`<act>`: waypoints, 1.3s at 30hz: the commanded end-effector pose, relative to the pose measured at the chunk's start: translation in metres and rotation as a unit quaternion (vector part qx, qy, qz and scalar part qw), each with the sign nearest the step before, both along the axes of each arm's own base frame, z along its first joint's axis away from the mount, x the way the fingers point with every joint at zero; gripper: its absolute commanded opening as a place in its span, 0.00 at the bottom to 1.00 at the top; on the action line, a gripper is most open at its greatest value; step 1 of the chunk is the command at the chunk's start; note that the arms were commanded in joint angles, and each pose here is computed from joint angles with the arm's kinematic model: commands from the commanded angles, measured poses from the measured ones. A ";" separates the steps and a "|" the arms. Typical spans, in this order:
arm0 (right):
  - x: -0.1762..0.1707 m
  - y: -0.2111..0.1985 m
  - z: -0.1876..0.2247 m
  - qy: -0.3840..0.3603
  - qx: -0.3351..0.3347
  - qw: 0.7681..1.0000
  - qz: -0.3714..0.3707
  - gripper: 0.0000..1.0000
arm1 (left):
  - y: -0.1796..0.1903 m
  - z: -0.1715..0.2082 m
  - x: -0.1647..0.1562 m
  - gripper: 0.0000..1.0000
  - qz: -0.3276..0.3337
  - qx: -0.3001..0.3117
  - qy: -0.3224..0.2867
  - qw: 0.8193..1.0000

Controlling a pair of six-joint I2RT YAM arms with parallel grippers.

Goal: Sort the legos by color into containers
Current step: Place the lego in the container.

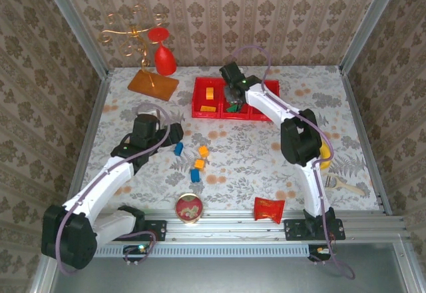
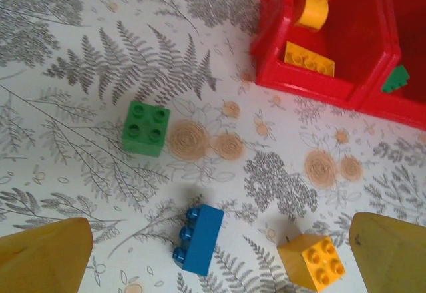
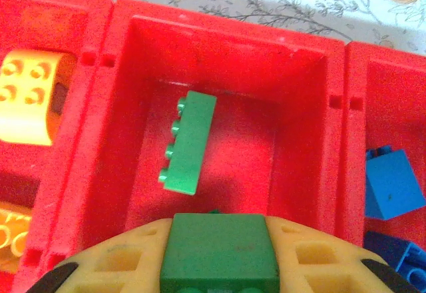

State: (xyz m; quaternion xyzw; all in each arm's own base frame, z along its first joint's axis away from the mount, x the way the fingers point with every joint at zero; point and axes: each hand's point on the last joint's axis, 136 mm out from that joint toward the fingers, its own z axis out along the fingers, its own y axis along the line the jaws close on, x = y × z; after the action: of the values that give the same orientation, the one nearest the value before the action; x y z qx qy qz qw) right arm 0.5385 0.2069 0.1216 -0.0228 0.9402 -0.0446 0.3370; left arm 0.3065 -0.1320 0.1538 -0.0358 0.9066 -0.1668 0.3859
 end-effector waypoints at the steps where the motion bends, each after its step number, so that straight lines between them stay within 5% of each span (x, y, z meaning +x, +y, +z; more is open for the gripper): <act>1: 0.015 -0.008 0.000 -0.016 -0.023 1.000 -0.008 0.27 | -0.016 0.004 -0.005 1.00 -0.038 0.010 0.003 0.999; 23: 0.025 -0.015 0.016 -0.024 -0.052 0.998 -0.003 0.57 | -0.069 -0.017 -0.024 1.00 -0.110 0.050 0.033 0.992; 39: -0.050 -0.041 0.050 -0.029 0.025 0.998 -0.046 0.83 | -0.102 -0.041 -0.026 0.94 -0.127 0.073 0.069 0.987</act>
State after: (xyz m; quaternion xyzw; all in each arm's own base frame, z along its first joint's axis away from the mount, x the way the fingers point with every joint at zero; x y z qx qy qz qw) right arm 0.4980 0.1679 0.1526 0.0002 0.9375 -0.0666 0.3416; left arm 0.2755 -0.2277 0.1040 0.1046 0.9391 -0.1457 0.2932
